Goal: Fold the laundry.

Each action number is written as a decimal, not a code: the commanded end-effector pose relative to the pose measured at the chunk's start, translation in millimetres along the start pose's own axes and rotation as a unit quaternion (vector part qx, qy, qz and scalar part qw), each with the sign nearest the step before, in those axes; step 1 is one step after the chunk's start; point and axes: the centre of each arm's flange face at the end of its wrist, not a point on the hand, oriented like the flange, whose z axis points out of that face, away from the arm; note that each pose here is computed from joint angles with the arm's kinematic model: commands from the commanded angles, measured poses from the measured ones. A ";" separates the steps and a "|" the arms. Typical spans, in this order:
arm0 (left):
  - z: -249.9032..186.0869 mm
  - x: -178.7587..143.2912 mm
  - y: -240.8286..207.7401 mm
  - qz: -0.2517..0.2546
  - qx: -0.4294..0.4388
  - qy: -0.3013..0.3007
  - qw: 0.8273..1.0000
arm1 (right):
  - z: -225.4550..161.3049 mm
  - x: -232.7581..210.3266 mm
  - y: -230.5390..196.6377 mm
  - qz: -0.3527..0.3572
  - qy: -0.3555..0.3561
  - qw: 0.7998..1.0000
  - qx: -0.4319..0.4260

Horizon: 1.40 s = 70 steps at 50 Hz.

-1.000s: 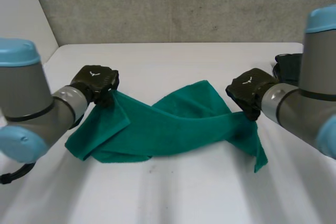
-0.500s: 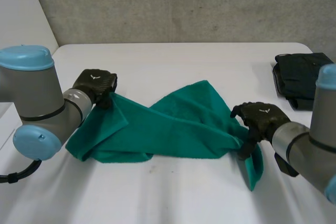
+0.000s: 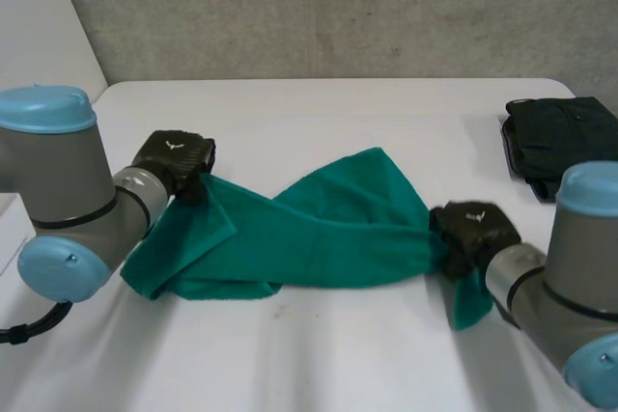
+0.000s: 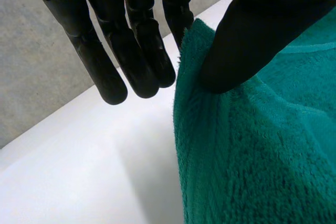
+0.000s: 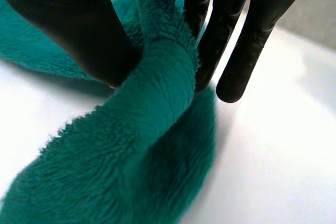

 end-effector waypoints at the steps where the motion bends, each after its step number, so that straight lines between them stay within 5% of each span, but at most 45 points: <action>1: -27.5 -8.1 -24.5 0.005 0.029 -0.009 1.000 | -63.2 15.3 -96.3 -0.166 0.048 0.976 0.130; 8: -82.6 -17.0 -61.0 0.014 0.062 -0.014 0.998 | -105.3 35.7 -143.2 -0.309 0.115 0.934 0.137; 15: -108.5 -6.4 -56.3 0.081 0.052 0.034 0.995 | -125.7 36.6 -154.5 -0.317 0.104 0.937 0.106; 26: -36.2 5.1 -12.8 0.127 0.001 0.048 0.991 | -37.4 18.4 -112.9 -0.340 0.017 0.940 -0.011; 32: 18.7 -6.7 -31.8 0.118 0.060 -0.010 0.991 | 17.5 22.5 -143.6 -0.315 0.098 0.942 0.058; 36: 39.8 -22.4 -81.7 0.115 0.170 -0.074 0.976 | 31.2 33.9 -196.6 -0.287 0.179 0.921 0.191; 38: 41.4 -34.0 -122.9 0.115 0.260 -0.119 0.951 | 32.0 37.0 -220.7 -0.279 0.210 0.902 0.256; 42: 31.2 -48.7 -171.7 0.108 0.363 -0.175 0.909 | 12.2 44.3 -281.0 -0.245 0.284 0.833 0.408; 46: 12.9 -52.9 -198.5 0.098 0.410 -0.199 0.885 | -3.6 41.6 -296.9 -0.237 0.291 0.814 0.443; 50: 12.7 -43.6 -185.2 0.080 0.395 -0.177 0.898 | -1.1 31.7 -286.2 -0.242 0.273 0.829 0.425; 54: 14.2 -38.7 -151.9 0.074 0.353 -0.156 0.920 | 14.2 19.0 -249.9 -0.260 0.233 0.864 0.362; 63: 18.0 -12.9 -48.7 0.083 0.214 -0.083 0.970 | 40.6 -1.8 -116.9 -0.285 0.127 0.936 0.165; 70: 5.9 9.7 22.4 0.086 0.115 -0.013 0.990 | 41.0 -15.9 -45.0 -0.282 0.051 0.954 0.085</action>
